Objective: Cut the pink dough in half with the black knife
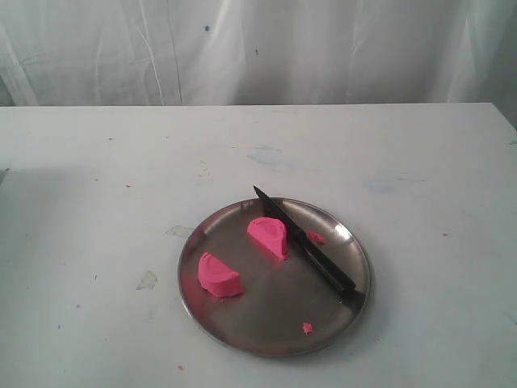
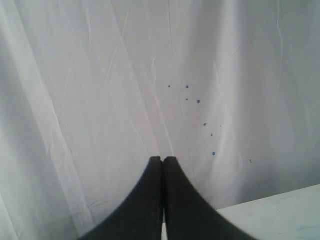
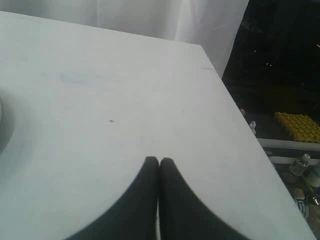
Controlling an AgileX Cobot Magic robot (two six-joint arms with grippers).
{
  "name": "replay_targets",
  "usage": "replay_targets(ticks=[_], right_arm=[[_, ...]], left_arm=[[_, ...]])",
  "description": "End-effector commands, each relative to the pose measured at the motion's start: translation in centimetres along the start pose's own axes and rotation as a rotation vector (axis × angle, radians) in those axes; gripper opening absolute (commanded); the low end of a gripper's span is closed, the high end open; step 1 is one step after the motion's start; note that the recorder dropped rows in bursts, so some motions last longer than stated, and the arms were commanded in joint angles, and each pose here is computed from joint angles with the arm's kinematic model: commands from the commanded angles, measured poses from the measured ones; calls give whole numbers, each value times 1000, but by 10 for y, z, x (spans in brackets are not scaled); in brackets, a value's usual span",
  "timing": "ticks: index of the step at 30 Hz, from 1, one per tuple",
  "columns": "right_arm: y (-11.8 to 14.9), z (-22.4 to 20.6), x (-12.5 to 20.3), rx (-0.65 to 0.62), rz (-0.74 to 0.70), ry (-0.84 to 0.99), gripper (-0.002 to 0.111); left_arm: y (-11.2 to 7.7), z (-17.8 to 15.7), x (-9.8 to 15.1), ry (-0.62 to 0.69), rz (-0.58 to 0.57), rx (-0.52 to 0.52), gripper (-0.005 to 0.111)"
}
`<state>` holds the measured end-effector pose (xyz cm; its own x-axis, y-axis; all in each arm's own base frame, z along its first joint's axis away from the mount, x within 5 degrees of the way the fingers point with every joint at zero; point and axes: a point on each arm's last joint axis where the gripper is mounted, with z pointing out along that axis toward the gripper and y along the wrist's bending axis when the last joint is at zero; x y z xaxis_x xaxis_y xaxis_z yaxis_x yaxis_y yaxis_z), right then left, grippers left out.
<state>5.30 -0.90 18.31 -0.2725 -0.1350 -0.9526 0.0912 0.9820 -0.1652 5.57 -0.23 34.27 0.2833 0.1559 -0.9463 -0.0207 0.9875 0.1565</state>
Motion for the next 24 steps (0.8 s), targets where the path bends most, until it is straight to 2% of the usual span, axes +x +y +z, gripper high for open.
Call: replay_targets(ticks=[1, 10, 15, 17, 18, 19, 22, 24], right_arm=[[0, 0, 0, 2, 11, -14, 0], [0, 0, 0, 2, 11, -14, 0], [0, 0, 0, 2, 11, -14, 0], [0, 0, 0, 2, 11, -14, 0], [0, 0, 0, 2, 11, -14, 0], [0, 0, 0, 2, 11, -14, 0], [0, 0, 0, 2, 11, -14, 0], [0, 0, 0, 2, 11, -14, 0]], left_arm=[[-1, -1, 1, 1, -19, 3, 0], [0, -1, 1, -2, -17, -2, 0], [0, -11, -4, -50, 8, -8, 0], [2, -18, -2, -61, 103, -47, 0], [0, -19, 3, -48, 217, -55, 0], [-4, -22, 9, -38, 271, -39, 0], [-18, -30, 32, 16, 104, 48, 0], [-27, -34, 53, 88, 53, 110, 0]])
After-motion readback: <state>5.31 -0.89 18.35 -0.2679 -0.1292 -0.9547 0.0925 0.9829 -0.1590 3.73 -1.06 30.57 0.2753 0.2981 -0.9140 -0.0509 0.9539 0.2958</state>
